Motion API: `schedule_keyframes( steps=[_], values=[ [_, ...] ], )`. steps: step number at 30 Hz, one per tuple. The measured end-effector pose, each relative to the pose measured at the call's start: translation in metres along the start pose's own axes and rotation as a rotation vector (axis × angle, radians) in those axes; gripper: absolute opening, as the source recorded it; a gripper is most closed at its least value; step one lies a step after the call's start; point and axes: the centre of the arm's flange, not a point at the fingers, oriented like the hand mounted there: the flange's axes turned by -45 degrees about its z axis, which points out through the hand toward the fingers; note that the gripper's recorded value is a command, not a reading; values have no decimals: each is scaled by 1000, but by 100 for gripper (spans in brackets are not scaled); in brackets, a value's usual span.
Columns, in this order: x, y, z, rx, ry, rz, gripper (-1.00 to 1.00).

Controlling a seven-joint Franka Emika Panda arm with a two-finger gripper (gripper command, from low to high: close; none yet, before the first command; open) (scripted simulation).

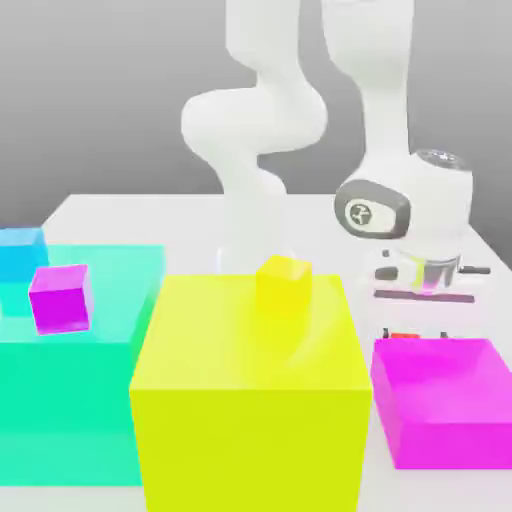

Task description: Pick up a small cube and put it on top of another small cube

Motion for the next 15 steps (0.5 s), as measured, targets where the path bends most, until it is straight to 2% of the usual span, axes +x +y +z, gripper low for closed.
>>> schedule_keyframes(
  steps=[2, 3, 15],
  values=[
    [-1, 3, 10, -4, -1, -2, 0],
    [-1, 4, 15, -6, -2, -3, -100],
    [0, -1, -6, 3, 2, 1, -100]
  ],
)
